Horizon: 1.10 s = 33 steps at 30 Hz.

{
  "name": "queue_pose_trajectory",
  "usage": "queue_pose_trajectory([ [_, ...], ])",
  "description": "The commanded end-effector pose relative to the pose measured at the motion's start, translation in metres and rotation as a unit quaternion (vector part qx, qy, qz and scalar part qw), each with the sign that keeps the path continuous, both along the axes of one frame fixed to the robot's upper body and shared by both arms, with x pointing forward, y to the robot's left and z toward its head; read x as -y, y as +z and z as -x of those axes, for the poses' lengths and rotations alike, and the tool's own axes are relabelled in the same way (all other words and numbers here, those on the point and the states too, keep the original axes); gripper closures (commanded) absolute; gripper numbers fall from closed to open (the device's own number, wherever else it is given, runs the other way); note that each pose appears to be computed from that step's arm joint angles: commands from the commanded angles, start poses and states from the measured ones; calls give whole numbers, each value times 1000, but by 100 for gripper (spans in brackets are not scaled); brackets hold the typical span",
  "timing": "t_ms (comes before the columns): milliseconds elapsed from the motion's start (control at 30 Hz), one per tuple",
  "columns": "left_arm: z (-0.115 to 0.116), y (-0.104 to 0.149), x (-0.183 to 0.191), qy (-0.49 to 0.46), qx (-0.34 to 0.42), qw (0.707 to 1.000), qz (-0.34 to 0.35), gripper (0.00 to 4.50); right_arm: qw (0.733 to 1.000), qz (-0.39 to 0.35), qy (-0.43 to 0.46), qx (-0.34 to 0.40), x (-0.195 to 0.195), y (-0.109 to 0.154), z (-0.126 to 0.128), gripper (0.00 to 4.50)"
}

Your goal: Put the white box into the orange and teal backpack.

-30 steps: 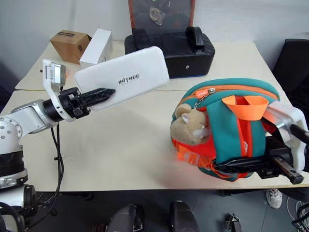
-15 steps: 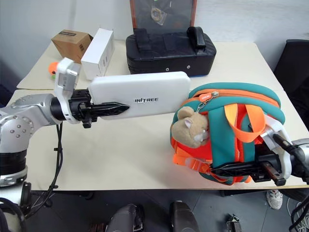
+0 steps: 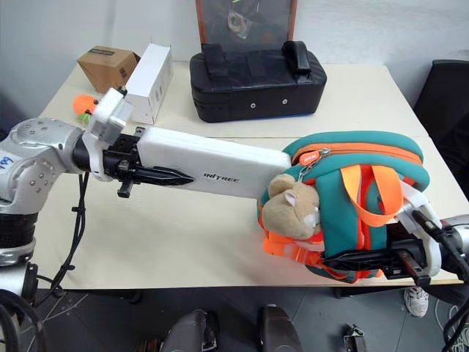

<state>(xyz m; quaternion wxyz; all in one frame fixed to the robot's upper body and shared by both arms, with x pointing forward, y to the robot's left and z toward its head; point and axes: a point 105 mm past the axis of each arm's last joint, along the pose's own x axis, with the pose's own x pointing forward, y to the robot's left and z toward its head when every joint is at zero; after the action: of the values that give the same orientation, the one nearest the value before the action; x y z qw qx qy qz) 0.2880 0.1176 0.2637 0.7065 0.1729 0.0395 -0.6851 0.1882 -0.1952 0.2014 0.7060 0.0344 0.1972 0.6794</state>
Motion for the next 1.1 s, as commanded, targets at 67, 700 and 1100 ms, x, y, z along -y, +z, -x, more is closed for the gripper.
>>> queue_pose_trajectory([
  [67,-12,0,18,-28,52,998,-29,323,1000,-6,18,15,-2,7,5,448],
  [700,-15,-29,183,-86,4,995,54,323,999,-21,21,40,-21,1,6,448],
  [1100,-16,-11,147,-80,18,995,61,2,998,-26,-17,49,-21,-6,-7,450],
])
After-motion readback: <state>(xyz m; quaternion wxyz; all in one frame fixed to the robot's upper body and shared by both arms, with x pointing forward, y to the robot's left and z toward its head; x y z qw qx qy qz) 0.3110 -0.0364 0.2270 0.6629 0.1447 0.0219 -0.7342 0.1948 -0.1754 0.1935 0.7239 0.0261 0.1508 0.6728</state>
